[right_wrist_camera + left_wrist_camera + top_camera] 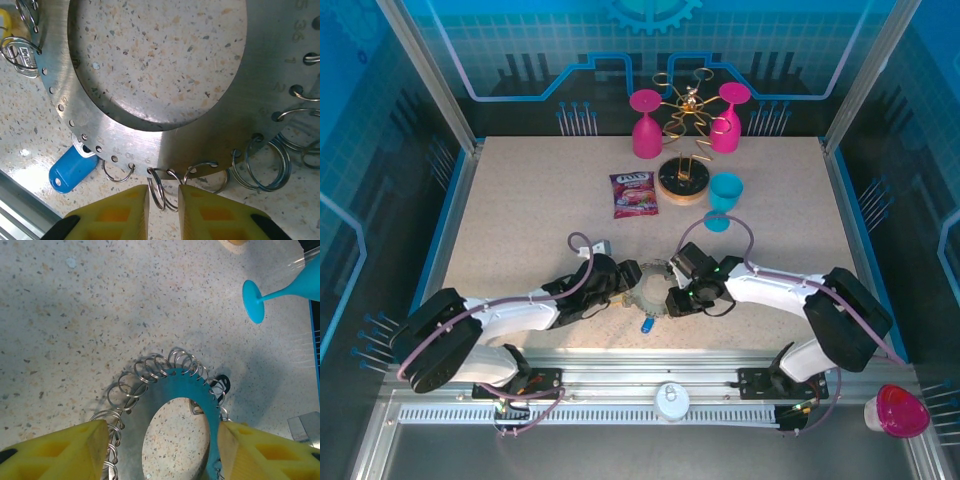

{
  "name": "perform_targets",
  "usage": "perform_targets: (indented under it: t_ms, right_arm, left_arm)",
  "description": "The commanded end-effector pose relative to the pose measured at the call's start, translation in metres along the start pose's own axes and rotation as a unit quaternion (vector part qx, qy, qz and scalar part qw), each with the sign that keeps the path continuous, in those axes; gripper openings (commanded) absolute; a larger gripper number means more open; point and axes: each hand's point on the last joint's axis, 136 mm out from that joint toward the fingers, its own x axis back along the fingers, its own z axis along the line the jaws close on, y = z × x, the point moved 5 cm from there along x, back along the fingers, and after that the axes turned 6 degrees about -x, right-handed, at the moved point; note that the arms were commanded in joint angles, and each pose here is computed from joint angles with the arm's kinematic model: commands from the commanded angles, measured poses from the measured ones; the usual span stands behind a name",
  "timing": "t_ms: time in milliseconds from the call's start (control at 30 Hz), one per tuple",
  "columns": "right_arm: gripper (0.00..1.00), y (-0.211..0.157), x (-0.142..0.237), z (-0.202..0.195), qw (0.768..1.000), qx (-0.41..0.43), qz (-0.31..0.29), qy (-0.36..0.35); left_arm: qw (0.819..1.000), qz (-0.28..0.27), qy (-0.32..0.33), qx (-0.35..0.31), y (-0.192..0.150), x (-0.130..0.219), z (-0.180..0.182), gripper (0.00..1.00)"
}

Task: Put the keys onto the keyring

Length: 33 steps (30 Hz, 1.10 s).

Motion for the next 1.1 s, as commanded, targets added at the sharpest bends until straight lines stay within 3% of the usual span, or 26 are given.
perform_targets:
  t_ms: [0,300,667,833,1067]
  right_arm:
    - [0.23,0.002,-0.003,0.005,1.0,0.009,0.002,0.002]
    - [0.23,-0.001,-0.007,0.012,1.0,0.02,0.016,0.01]
    - [0.3,0.006,0.027,0.008,0.998,0.023,-0.043,-0.026]
    - [0.24,0.002,0.023,0.018,0.999,0.028,-0.015,0.002]
    - [0.24,0.001,0.007,0.025,0.999,0.031,0.016,0.012]
  left_arm:
    - [1.0,-0.004,0.007,0.013,0.001,-0.002,-0.004,0.59]
    - [1.0,-0.003,0.014,0.013,-0.002,-0.003,-0.001,0.59]
    - [1.0,-0.007,0.019,0.009,-0.002,0.0,0.003,0.59]
    - [1.0,-0.009,0.019,0.008,-0.003,0.0,0.004,0.59]
    - [1.0,-0.007,0.019,0.008,-0.004,0.001,0.006,0.59]
